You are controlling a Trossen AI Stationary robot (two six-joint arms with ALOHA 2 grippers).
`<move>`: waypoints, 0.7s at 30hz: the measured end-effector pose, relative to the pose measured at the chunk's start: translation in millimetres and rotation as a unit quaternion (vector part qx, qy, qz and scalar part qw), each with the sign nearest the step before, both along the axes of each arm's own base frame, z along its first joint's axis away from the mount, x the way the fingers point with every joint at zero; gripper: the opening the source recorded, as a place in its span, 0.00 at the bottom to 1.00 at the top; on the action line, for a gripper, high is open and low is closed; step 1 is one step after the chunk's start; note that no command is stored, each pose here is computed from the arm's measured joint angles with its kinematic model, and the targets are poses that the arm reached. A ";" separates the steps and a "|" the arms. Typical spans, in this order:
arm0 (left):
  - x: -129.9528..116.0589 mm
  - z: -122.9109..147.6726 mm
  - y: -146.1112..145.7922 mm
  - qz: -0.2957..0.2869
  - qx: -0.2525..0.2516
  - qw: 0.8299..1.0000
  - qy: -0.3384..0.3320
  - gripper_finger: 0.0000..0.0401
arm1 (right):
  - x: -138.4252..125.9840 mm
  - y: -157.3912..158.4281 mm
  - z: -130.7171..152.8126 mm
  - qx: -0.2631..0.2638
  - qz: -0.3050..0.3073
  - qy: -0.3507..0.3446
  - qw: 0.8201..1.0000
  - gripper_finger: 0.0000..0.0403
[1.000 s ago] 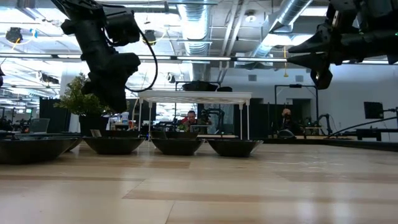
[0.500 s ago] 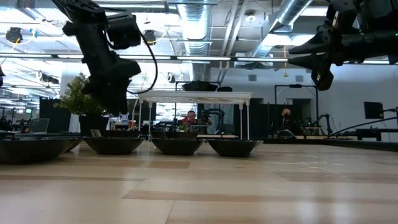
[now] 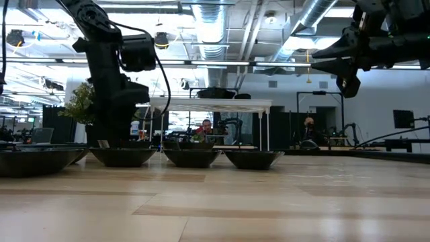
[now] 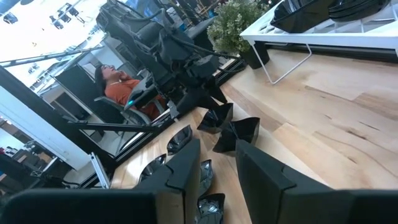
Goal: Pick & Place Mini shaped plates
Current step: Stack the distorted square plate on top of the distorted square plate on the shelf
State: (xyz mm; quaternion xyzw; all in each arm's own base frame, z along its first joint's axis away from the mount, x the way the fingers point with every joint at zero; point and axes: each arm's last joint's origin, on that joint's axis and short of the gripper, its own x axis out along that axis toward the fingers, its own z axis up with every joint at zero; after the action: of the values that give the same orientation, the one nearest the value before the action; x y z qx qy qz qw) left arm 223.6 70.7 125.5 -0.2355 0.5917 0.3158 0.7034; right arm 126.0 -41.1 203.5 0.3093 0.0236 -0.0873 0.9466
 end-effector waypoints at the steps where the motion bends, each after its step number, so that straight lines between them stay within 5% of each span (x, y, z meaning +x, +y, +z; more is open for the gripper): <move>1: 0.4 -1.2 0.1 0.000 0.000 1.000 0.001 0.44 | 0.0 0.0 0.0 0.000 0.000 0.000 1.000 0.24; 9: 2.0 -6.8 0.6 0.000 -0.003 1.000 0.008 0.38 | 0.0 0.0 0.0 0.000 0.000 0.000 1.000 0.24; 21: 2.0 -0.8 0.6 0.000 0.003 1.000 -0.008 0.06 | 0.0 -0.1 0.1 0.000 -0.001 0.000 1.000 0.24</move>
State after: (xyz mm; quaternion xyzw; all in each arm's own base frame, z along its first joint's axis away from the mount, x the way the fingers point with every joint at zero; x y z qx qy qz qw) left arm 225.6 71.3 124.7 -0.2364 0.5853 0.3157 0.7084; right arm 126.0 -41.2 203.6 0.3092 0.0230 -0.0884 0.9466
